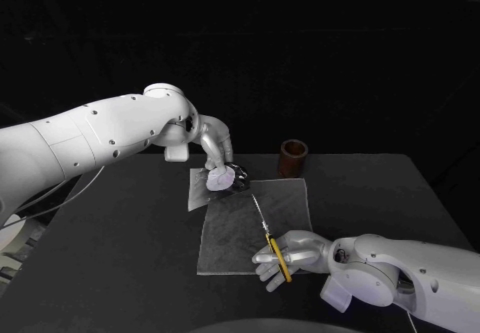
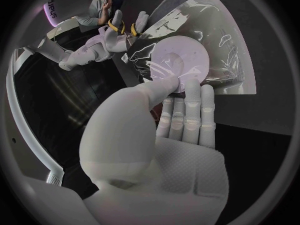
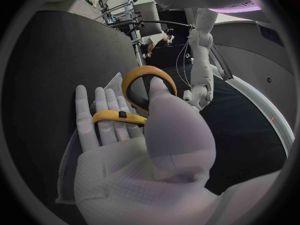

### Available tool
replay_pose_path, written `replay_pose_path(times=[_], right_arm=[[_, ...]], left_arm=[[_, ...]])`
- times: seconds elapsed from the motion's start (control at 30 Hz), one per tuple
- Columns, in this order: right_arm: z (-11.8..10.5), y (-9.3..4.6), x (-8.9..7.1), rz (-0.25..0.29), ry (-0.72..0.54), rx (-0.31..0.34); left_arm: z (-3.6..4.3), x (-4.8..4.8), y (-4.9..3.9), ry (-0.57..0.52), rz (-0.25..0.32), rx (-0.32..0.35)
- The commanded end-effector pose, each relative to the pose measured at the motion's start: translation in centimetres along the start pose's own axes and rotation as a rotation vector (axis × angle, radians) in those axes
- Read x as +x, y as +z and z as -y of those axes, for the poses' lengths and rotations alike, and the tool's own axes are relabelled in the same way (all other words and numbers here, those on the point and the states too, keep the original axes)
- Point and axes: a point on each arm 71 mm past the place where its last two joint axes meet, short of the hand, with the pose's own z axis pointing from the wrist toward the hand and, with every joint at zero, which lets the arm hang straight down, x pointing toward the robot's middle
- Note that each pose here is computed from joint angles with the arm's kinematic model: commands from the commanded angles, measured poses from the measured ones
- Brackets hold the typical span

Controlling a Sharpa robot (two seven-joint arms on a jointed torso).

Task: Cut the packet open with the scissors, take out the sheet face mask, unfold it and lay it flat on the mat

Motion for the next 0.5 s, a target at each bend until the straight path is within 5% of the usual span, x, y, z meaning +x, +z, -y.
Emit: replay_pose_path(times=[0.03,0.33,0.5], right_arm=[[0.22,0.07,0.61,-0.053,-0.009,0.025],[0.0,-0.03,0.5,-0.09,0.055,-0.023],[-0.07,-0.24,-0.16,-0.154,0.15,-0.068]], left_arm=[[0.12,0.38,-0.16,-0.018,-0.081,-0.012],[-0.25,0.06,-0.59,-0.006,-0.048,-0.022],[-0.62,-0.15,-0.73,-0.02,-0.026,-0.026]])
